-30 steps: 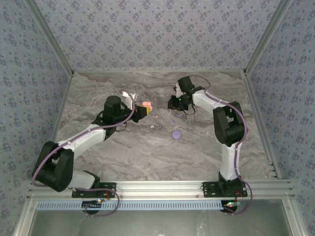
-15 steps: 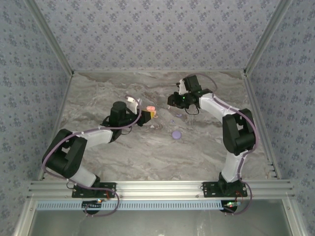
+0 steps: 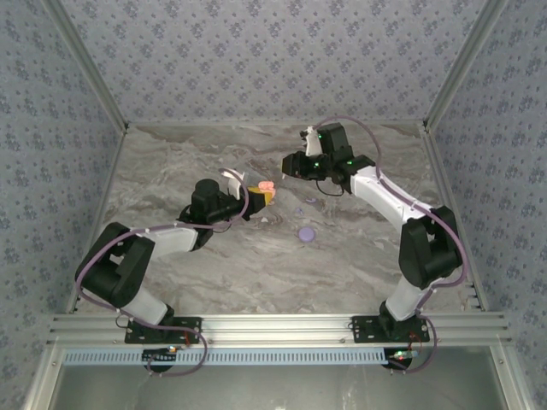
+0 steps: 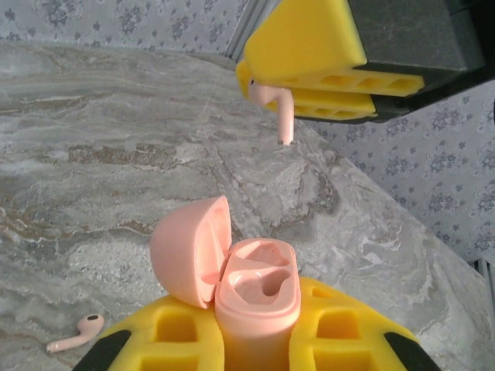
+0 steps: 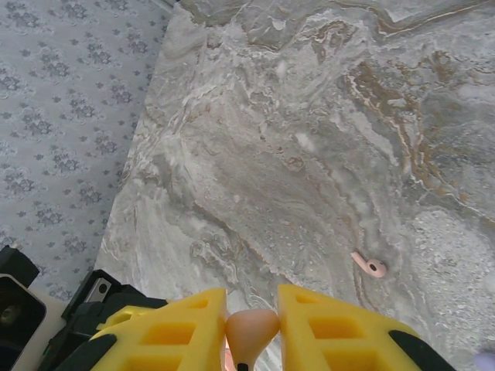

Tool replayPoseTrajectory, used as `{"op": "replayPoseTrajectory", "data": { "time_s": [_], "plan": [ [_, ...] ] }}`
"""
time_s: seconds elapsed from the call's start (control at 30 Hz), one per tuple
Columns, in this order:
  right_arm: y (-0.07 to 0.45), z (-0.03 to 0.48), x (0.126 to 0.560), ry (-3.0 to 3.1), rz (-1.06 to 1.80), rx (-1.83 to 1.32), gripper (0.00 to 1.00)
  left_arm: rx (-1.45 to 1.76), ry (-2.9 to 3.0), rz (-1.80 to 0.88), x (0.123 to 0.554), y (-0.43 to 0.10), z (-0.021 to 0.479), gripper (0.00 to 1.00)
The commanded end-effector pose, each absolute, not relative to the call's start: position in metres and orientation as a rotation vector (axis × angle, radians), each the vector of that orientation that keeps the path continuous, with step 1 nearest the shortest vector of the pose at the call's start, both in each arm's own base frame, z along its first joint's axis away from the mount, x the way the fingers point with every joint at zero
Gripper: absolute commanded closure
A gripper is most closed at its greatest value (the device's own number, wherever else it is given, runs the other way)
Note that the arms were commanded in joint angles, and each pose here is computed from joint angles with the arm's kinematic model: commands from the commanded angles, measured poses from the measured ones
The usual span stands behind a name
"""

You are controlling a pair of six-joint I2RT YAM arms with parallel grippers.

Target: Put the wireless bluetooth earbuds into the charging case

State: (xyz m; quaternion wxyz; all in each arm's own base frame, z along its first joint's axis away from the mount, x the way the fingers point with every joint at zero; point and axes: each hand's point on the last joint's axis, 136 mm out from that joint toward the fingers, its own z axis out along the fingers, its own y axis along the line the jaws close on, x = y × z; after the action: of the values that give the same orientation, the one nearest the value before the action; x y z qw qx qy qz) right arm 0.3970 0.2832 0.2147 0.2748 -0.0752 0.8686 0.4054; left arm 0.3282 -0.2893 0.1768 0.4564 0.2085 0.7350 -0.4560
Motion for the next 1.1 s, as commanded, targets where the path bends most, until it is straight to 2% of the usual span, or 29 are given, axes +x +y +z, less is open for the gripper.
{"op": "replayPoseTrajectory", "data": {
  "time_s": [0.0,1.07],
  "plan": [
    [0.289,0.240,0.392,2.273,1.112,-0.226,0.75,0.559,1.726,-1.130,0.328,-0.297,0.194,0.90],
    [0.314,0.238,0.376,2.276,1.120,-0.293,0.75,0.485,1.712,-1.144,0.336,-0.300,0.211,0.90]
  ]
}}
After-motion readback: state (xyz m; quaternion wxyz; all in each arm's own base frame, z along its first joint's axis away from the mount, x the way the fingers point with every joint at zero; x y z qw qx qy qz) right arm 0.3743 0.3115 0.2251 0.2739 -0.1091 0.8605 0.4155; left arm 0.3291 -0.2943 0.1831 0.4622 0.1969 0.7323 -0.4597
